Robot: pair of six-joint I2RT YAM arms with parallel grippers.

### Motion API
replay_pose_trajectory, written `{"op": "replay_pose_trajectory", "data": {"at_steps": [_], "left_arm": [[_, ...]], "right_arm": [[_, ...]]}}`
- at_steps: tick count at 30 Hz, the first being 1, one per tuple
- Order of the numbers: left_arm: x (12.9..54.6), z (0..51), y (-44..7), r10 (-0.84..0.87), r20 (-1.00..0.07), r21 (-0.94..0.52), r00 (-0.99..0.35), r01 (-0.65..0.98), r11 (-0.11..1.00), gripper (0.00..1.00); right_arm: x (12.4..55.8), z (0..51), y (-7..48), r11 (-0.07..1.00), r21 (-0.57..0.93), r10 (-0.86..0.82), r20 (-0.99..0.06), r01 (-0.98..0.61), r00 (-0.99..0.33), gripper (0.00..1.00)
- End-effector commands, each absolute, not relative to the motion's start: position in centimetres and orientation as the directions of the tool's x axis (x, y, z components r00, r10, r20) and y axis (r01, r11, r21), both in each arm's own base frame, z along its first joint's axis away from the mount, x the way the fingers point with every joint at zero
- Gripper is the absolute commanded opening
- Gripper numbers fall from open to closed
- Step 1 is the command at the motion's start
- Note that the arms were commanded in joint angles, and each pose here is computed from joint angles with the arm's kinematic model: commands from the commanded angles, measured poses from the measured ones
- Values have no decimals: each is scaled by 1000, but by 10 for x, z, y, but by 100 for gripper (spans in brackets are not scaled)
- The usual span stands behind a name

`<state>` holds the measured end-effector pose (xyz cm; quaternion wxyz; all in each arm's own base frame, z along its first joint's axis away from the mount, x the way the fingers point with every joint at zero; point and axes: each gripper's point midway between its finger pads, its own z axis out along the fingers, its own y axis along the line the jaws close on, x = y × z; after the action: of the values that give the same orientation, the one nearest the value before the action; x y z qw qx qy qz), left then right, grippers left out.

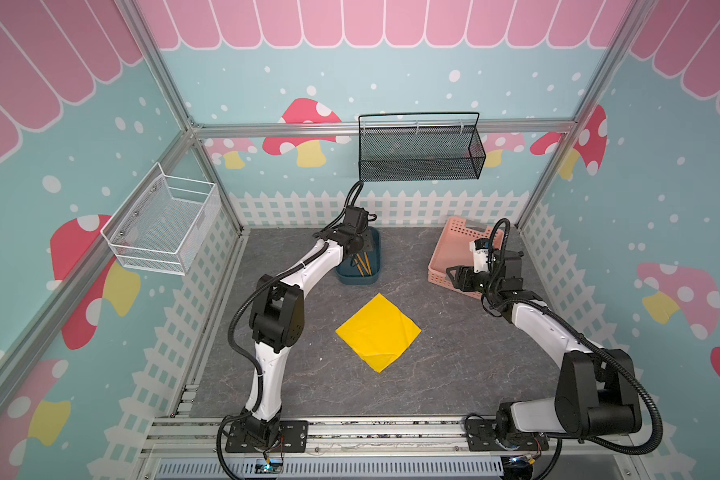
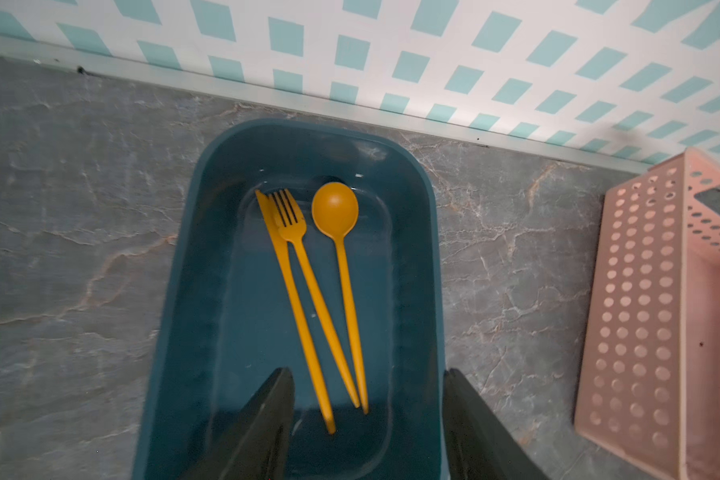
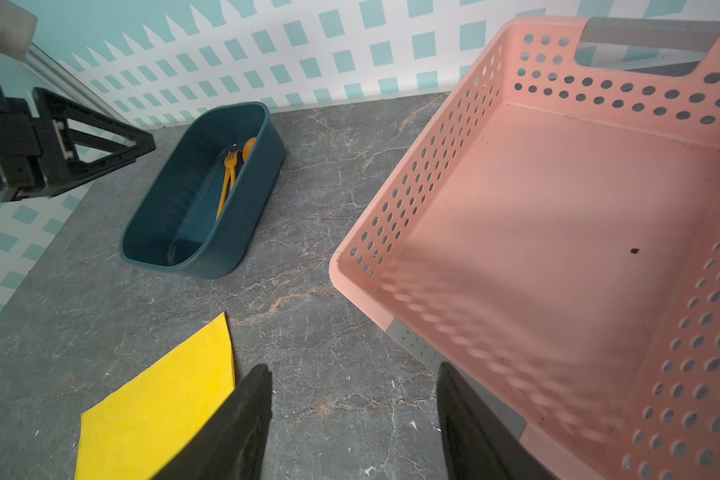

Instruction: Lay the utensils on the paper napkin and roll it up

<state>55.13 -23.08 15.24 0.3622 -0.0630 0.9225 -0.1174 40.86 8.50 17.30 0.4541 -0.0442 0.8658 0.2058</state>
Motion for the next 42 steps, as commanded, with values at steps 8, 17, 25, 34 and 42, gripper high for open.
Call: {"op": "replay_pose_trajectory", "data": {"at_steps": [8, 17, 25, 34, 42], "left_arm": [[562, 104, -239, -289, -550, -248, -783, -177, 952, 47], [576, 77, -239, -315, -533, -220, -785, -231, 948, 35], [585, 58, -226, -317, -544, -172, -777, -266, 948, 29], [592, 44, -233, -314, -534, -187, -785, -253, 949, 26], [581, 62, -226, -284, -541, -156, -792, -237, 959, 26]], "right_arm": [[412, 181, 89, 909, 299, 84, -815, -291, -574, 64], [409, 175, 89, 909, 297, 75, -808, -294, -584, 64], [408, 172, 90, 906, 304, 77, -802, -294, -592, 64], [410, 168, 91, 904, 311, 79, -795, -292, -602, 64], [409, 170, 91, 902, 318, 84, -793, -292, -603, 64]]}}
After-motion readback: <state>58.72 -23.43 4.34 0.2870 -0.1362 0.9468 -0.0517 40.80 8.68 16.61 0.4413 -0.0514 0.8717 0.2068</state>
